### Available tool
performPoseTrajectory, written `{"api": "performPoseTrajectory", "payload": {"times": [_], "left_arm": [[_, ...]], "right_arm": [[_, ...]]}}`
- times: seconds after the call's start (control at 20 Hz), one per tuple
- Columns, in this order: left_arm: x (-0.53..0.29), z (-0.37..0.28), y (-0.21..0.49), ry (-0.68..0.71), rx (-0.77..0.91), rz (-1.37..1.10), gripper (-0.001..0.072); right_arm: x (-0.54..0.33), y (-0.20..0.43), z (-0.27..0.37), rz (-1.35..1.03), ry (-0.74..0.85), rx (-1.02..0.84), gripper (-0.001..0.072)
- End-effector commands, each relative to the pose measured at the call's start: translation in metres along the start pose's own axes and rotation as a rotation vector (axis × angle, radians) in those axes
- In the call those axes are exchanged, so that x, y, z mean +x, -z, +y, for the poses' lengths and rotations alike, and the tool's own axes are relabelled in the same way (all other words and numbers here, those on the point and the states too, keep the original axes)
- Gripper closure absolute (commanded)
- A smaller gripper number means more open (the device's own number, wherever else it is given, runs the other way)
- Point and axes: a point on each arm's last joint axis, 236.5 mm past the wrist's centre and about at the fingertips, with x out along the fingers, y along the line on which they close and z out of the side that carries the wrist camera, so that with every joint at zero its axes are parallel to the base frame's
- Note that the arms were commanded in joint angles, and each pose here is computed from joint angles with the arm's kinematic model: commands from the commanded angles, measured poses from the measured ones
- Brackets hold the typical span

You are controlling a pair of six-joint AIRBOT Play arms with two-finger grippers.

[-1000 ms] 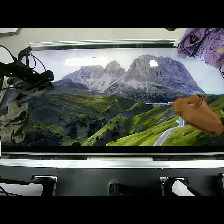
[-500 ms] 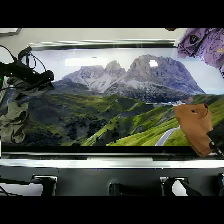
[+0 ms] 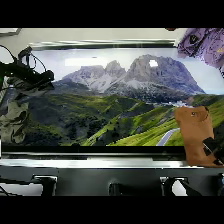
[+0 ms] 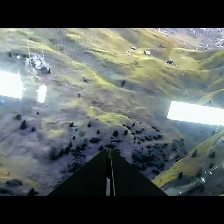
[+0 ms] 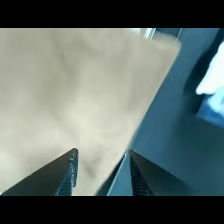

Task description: Fold the clothes and pants, and hang the long-sleeved shirts on hangers.

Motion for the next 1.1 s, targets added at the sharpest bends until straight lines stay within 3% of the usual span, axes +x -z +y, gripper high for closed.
{"api": "performPoseTrajectory", "payload": {"times": [0.0,0.05,0.15,0.3,0.5,0.55,0.8,1.05], "left_arm": [[0.000,0.000,-0.001,0.000,0.000,-0.003,0.0689],[0.000,0.000,-0.001,0.001,0.001,-0.005,0.0690],[-0.006,-0.003,-0.007,0.010,0.010,-0.041,0.0689],[-0.029,-0.012,-0.024,0.034,0.084,-0.160,0.0690],[-0.054,-0.019,-0.032,0.040,0.237,-0.283,0.0690],[-0.056,-0.017,-0.028,0.035,0.268,-0.306,0.0691],[-0.037,0.009,0.011,0.000,0.259,-0.352,0.0691],[-0.032,0.018,0.019,-0.023,0.260,-0.365,0.0688]], "right_arm": [[-0.022,-0.038,0.027,-0.146,-0.117,-0.146,0.0329],[-0.046,-0.059,0.054,-0.231,-0.239,-0.185,0.0332],[-0.115,-0.087,0.120,-0.404,-0.544,-0.265,0.0411],[-0.193,-0.056,0.205,-0.516,-0.784,-0.508,0.0470],[-0.208,0.067,0.284,-0.457,-0.849,-0.912,0.0666],[-0.210,0.102,0.297,-0.447,-0.861,-1.015,0.0684],[-0.221,0.214,0.316,-0.456,-0.899,-1.324,0.0684],[-0.221,0.224,0.315,-0.458,-0.900,-1.353,0.0683]]}}
